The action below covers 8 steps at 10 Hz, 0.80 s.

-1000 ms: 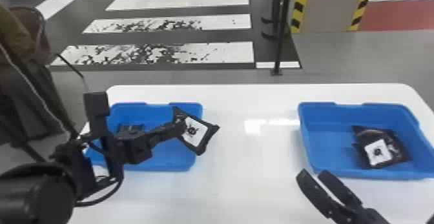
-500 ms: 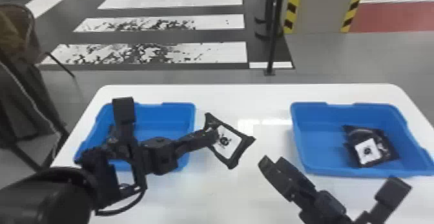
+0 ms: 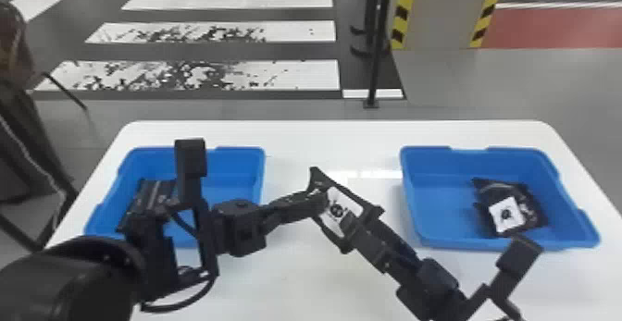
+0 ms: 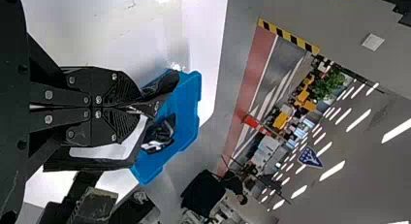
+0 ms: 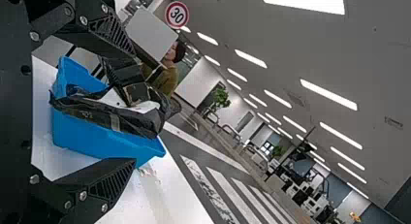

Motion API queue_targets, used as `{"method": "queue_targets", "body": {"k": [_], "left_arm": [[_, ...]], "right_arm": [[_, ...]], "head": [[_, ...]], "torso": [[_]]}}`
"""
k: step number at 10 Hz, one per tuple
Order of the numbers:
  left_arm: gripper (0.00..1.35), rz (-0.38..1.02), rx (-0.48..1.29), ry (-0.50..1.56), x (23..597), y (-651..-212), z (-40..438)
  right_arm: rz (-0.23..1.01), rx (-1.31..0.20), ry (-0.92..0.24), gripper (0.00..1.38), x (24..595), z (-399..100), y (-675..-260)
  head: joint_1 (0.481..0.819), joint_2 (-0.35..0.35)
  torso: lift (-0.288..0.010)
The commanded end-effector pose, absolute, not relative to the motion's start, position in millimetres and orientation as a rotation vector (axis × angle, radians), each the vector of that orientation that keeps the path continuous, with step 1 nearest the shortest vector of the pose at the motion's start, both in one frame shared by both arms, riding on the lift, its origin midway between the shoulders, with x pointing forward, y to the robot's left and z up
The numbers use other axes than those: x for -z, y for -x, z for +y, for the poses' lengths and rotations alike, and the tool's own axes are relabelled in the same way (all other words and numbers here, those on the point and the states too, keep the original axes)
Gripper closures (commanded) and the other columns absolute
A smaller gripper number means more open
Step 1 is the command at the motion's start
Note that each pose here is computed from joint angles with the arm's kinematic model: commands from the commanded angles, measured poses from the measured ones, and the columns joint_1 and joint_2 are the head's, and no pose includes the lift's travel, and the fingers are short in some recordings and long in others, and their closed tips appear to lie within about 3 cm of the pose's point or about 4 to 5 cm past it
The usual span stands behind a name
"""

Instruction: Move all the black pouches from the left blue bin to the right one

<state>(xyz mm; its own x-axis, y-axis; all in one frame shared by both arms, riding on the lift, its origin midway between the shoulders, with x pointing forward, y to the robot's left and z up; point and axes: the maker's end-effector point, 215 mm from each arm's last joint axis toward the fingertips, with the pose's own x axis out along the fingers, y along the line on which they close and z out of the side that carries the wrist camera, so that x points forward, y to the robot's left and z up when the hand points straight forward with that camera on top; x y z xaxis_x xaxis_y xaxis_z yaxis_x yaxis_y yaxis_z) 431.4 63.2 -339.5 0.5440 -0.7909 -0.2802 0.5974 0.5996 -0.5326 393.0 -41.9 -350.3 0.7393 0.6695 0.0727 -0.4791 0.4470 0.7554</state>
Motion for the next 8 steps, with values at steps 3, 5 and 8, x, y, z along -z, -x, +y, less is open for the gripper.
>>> {"method": "queue_targets", "body": {"k": [3, 5, 8], "left_arm": [[1.15, 0.538, 0.873, 0.404, 339.2, -428.0, 53.1], [1.09, 0.515, 0.867, 0.422, 336.7, -431.5, 53.0], [0.26, 0.484, 0.842, 0.465, 336.8, -436.2, 58.1]], "right_arm": [[0.282, -0.728, -0.882, 1.3, 356.8, -36.4, -393.2], [0.273, -0.732, -0.906, 1.28, 352.2, -35.3, -392.5], [0.248, -0.717, -0.894, 1.28, 346.1, -48.1, -398.2]], "head": [[0.695, 0.024], [0.695, 0.025], [0.695, 0.021]], "torso": [[-0.14], [-0.14], [-0.14]]}}
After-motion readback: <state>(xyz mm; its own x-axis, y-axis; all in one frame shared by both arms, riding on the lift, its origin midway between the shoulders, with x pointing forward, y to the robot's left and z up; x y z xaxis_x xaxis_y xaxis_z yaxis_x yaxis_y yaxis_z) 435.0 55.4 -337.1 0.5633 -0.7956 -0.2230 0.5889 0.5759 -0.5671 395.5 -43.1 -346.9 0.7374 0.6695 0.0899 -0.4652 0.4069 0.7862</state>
